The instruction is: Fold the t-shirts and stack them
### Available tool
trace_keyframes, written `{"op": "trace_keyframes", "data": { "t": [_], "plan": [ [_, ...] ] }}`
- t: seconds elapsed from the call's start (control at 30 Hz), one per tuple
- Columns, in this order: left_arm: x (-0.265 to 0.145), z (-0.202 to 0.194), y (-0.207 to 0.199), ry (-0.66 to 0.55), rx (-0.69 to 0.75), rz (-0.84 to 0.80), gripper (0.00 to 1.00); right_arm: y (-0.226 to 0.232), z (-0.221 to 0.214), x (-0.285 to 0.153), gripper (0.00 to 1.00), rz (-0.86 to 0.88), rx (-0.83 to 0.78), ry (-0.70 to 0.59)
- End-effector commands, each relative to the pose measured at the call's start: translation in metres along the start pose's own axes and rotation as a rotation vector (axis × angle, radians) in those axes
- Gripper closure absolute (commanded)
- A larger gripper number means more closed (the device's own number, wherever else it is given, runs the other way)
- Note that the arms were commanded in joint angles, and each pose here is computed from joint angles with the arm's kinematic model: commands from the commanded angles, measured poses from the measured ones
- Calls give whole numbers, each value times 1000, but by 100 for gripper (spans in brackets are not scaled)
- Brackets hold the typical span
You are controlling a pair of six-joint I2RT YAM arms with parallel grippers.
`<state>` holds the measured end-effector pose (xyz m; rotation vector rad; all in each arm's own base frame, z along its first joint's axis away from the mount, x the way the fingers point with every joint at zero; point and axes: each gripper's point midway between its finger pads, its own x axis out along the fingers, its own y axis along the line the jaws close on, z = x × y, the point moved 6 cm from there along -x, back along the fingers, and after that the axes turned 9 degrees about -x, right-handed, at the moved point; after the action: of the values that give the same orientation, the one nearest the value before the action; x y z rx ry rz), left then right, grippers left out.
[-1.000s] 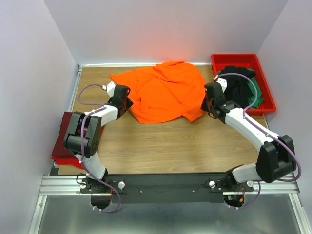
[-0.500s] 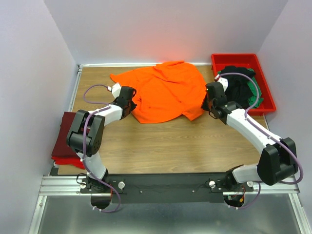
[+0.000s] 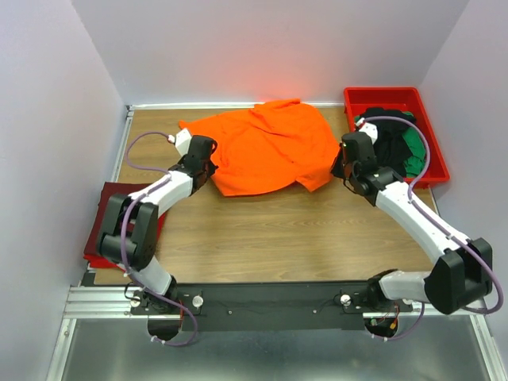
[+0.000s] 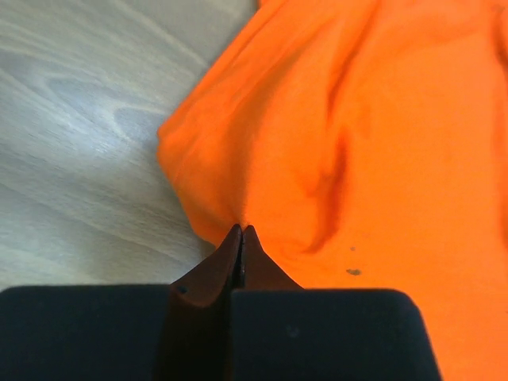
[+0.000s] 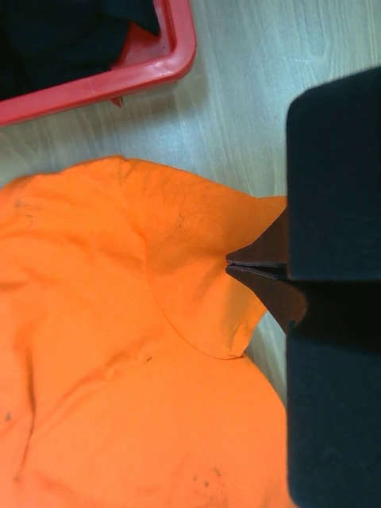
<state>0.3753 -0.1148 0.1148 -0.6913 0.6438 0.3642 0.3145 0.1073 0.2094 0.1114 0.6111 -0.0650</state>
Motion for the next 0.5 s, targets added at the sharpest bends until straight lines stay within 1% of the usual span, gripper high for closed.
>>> {"op": "trace_keyframes", "data": {
  "t": [0.0, 0.1, 0.13, 0.2, 0.23, 0.27, 0.3, 0.33, 0.37, 0.4, 0.43, 0.47],
  "plan": [
    [-36, 35, -14, -102, 12, -29, 100, 2, 30, -27, 100, 43, 21, -87],
    [-44, 46, -21, -125, 21, -50, 100, 4, 46, -29, 100, 29, 28, -120],
    [-46, 55, -30, -142, 17, -66, 100, 6, 51, -26, 100, 25, 26, -125],
    [-31, 55, -34, -121, 56, -48, 100, 9, 63, -11, 100, -2, 30, -124],
    [-29, 68, -52, -132, 53, -84, 100, 9, 67, -4, 100, -15, 27, -119],
    [-5, 58, -49, -95, 84, -39, 100, 10, 72, 4, 100, -25, 22, -116],
    [-1, 74, -71, -113, 103, -80, 100, 9, 81, 22, 100, -50, 27, -106],
    [10, 74, -77, -88, 123, -78, 100, 9, 85, 34, 100, -63, 28, -102],
    [38, 57, -70, -6, 161, -45, 93, 9, 88, 44, 100, -66, 19, -93],
    [46, 57, -76, 8, 169, -52, 87, 10, 103, 50, 99, -57, 34, -111],
    [50, 61, -89, 13, 171, -85, 81, 10, 94, 74, 100, -76, 24, -64],
    [56, 57, -88, 27, 172, -86, 72, 10, 93, 84, 100, -79, 17, -52]
  ]
}}
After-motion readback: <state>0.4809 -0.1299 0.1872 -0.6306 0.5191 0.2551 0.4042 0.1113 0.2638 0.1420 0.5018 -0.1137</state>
